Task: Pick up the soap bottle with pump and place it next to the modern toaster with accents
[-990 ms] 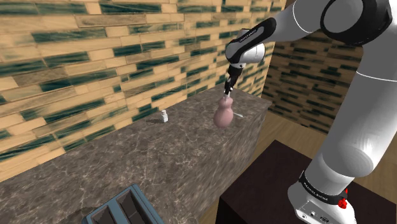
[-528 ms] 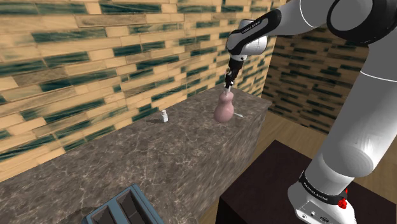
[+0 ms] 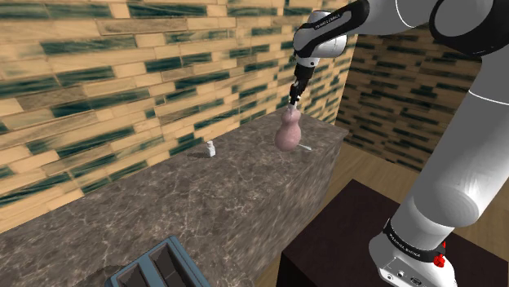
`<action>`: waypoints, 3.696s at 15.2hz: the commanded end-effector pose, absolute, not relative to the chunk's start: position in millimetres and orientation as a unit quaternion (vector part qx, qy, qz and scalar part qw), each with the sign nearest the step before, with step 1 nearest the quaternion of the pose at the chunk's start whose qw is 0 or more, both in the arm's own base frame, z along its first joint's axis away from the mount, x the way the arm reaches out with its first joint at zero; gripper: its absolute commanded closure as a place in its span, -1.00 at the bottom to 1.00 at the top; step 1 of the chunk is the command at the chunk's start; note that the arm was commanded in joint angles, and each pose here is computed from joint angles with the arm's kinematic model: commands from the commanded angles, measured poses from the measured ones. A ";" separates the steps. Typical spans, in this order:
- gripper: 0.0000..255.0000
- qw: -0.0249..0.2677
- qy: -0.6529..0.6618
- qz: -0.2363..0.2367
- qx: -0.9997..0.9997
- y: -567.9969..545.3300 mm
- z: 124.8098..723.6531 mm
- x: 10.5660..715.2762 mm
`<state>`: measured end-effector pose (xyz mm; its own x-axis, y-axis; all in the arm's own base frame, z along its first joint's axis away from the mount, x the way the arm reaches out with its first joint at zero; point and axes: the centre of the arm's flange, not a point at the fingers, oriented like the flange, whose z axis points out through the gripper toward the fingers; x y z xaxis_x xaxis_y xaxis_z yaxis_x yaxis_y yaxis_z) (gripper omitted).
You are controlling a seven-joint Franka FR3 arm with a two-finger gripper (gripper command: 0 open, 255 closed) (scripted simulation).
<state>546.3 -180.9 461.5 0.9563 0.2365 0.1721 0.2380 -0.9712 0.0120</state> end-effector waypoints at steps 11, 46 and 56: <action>1.00 0.004 -0.120 -0.087 -0.989 -180.8 524.8 545.5; 1.00 0.004 -0.120 -0.087 -0.989 -137.9 688.4 514.8; 1.00 0.004 -0.120 -0.087 -0.989 -30.7 688.7 437.9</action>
